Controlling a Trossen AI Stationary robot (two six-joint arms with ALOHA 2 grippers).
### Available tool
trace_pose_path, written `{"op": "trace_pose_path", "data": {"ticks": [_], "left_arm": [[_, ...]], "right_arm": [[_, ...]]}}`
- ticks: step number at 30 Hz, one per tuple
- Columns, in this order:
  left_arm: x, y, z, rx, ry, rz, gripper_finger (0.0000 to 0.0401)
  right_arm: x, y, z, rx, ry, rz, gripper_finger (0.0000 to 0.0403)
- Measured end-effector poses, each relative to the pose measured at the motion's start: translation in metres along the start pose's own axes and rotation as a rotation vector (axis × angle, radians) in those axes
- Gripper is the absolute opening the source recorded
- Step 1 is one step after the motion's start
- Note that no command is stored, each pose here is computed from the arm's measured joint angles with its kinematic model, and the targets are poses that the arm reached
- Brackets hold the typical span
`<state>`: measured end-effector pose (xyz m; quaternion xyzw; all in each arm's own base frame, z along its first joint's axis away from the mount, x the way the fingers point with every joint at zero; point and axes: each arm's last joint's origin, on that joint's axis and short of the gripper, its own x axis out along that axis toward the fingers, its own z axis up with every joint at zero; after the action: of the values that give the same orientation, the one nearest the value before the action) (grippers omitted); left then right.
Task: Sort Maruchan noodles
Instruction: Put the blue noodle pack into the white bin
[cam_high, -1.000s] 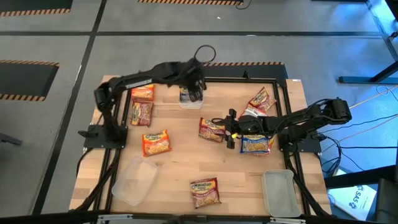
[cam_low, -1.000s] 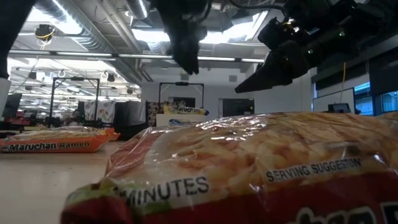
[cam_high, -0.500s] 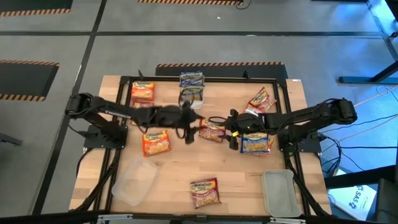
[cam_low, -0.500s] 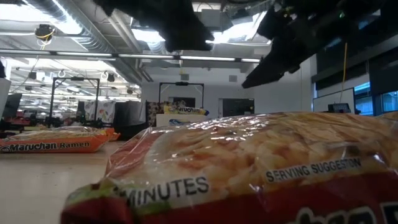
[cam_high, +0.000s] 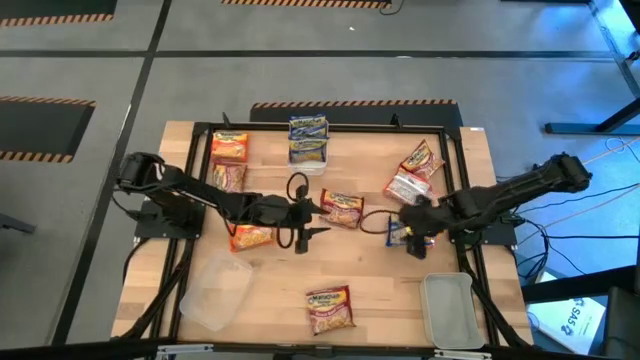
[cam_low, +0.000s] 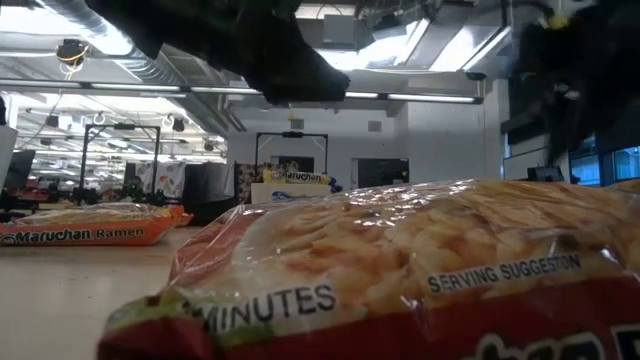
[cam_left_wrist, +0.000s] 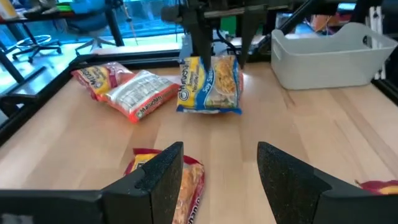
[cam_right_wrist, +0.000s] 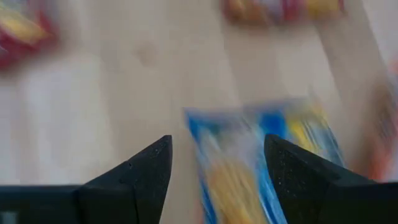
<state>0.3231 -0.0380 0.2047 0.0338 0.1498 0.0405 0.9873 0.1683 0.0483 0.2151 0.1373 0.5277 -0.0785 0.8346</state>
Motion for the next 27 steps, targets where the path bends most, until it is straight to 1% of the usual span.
{"op": "trace_pose_path", "data": {"ticks": [4,7,11,15,17,19,23,27], "left_arm": [[0.009,0.003,-0.009,-0.009,0.014,0.016,0.0198],[0.015,0.004,-0.013,-0.016,-0.001,0.016,0.0198],[0.029,0.005,-0.021,-0.048,-0.003,0.001,0.0198],[0.057,0.007,-0.016,-0.079,0.015,-0.029,0.0198],[0.073,0.007,-0.016,-0.077,0.048,-0.041,0.0198],[0.091,0.007,-0.014,-0.077,0.050,-0.055,0.0198],[0.124,0.006,-0.006,-0.056,0.035,-0.105,0.0198],[0.154,0.004,-0.004,-0.055,0.036,-0.145,0.0198]], "right_arm": [[-0.009,-0.006,-0.021,0.158,0.103,-0.121,0.0239],[-0.016,-0.006,-0.033,0.252,0.125,-0.169,0.0239],[-0.030,-0.006,-0.044,0.342,0.019,-0.190,0.0239],[-0.040,-0.007,-0.051,0.445,-0.072,-0.169,0.0239],[-0.042,-0.008,-0.054,0.476,-0.109,-0.175,0.0239],[-0.044,-0.007,-0.055,0.503,-0.149,-0.162,0.0239],[-0.043,-0.007,-0.056,0.521,-0.165,-0.170,0.0239],[-0.043,-0.007,-0.056,0.521,-0.160,-0.168,0.0239]]}}
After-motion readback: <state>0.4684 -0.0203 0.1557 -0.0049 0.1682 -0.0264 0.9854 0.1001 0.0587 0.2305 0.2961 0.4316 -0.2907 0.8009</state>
